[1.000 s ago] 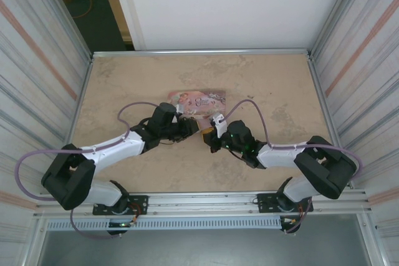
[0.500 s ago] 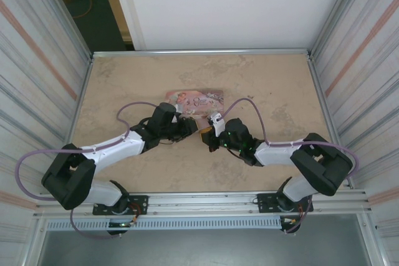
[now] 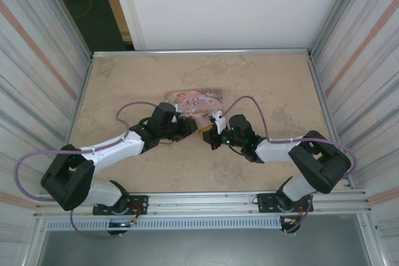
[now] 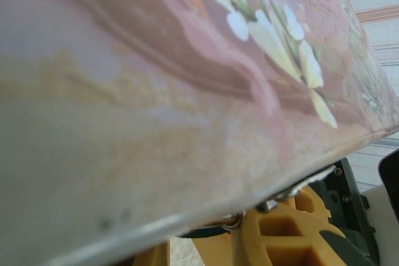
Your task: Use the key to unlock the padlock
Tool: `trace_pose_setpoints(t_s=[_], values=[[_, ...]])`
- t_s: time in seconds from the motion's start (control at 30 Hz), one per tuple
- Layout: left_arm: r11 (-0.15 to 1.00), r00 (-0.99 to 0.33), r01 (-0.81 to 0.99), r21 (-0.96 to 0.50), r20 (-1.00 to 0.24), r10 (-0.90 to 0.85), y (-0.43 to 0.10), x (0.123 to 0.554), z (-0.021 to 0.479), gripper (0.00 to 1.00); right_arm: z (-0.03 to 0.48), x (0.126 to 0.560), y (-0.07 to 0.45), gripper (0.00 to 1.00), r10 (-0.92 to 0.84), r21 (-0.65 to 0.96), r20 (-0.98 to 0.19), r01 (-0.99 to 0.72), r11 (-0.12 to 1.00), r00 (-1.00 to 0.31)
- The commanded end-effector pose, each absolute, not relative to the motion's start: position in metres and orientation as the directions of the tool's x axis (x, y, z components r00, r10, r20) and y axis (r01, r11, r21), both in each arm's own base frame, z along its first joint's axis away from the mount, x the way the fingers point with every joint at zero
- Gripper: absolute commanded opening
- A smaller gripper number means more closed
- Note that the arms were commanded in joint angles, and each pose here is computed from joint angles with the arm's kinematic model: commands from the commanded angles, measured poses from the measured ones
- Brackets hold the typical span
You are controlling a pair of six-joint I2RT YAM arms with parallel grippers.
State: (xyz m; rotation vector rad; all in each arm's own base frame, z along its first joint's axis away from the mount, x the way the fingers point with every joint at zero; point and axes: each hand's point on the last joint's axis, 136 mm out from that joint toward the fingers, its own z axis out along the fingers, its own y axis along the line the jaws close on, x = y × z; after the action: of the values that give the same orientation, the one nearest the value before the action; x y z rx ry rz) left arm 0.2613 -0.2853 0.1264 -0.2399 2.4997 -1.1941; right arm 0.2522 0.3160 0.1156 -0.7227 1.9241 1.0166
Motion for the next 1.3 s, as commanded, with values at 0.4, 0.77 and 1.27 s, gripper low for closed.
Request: trace_pose_setpoints(t_s=[0.4, 0.77, 1.27], values=[[0.492, -0.970, 0.118, -0.862, -0.206, -0.130, -0.326, 0.225, 0.159, 0.00, 0.238, 0.256, 0.363, 0.00, 0.125, 0.264, -0.963, -0.918, 0.297, -0.236], [0.508, -0.971, 0.117, -0.854, -0.206, -0.122, -0.325, 0.223, 0.156, 0.00, 0.248, 0.264, 0.359, 0.00, 0.141, 0.242, -0.968, -0.920, 0.310, -0.207], [0.533, -0.975, 0.075, -0.843, -0.174, -0.138, -0.325, 0.230, 0.125, 0.00, 0.187, 0.269, 0.349, 0.00, 0.057, 0.327, -0.941, -0.853, 0.407, -0.333]])
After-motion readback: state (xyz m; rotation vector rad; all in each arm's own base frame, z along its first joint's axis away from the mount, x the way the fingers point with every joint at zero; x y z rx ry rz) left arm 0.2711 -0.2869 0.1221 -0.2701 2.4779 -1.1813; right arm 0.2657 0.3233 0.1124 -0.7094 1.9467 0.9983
